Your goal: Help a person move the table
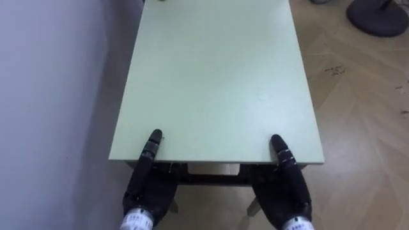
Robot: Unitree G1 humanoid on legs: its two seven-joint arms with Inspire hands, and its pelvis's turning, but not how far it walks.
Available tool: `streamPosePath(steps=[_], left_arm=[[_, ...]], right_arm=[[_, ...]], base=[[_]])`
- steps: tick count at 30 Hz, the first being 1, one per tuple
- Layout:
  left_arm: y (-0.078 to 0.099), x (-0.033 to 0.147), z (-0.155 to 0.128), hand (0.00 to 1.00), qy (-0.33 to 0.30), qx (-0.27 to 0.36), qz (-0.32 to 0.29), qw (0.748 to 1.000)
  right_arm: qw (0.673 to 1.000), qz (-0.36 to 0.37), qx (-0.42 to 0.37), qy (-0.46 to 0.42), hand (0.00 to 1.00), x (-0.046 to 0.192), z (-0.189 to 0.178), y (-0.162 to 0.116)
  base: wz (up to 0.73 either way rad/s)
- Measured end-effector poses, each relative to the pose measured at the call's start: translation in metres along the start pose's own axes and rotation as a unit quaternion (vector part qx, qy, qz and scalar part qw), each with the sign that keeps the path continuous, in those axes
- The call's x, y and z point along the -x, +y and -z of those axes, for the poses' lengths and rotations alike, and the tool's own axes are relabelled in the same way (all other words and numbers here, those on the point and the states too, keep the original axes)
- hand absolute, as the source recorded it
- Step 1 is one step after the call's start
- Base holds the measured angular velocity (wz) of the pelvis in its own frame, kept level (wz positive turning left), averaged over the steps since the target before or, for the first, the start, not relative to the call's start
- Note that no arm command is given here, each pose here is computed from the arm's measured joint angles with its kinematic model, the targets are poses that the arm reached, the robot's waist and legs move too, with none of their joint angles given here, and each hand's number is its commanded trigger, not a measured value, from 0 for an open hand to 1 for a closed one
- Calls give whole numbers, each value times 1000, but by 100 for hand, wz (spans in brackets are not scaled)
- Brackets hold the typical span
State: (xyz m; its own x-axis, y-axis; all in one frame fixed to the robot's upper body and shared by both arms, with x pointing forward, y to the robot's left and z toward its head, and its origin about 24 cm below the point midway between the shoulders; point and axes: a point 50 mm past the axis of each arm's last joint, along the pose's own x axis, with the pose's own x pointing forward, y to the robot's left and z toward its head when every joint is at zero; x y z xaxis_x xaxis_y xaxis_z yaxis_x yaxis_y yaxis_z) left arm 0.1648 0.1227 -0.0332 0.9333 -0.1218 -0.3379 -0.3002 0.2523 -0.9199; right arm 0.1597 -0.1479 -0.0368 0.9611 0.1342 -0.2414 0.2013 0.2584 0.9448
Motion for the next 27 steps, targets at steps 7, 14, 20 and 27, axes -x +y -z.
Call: streamPosePath(steps=[7,14,20,27], left_arm=[[4,1,6,100,9,-1,-8,1000],[9,-11,9,100,28,-22,-22,999],[18,-11,6,100,36,-28,-34,998],[39,-8,7,100,52,-50,-43,996]], right_arm=[[1000,10,6,0,100,0,-4,-2],[999,32,11,-2,100,-2,-8,-6],[999,44,16,3,100,-4,-7,-11],[998,69,8,11,100,-1,-1,-33]], base=[[19],[12],[-2],[-2]])
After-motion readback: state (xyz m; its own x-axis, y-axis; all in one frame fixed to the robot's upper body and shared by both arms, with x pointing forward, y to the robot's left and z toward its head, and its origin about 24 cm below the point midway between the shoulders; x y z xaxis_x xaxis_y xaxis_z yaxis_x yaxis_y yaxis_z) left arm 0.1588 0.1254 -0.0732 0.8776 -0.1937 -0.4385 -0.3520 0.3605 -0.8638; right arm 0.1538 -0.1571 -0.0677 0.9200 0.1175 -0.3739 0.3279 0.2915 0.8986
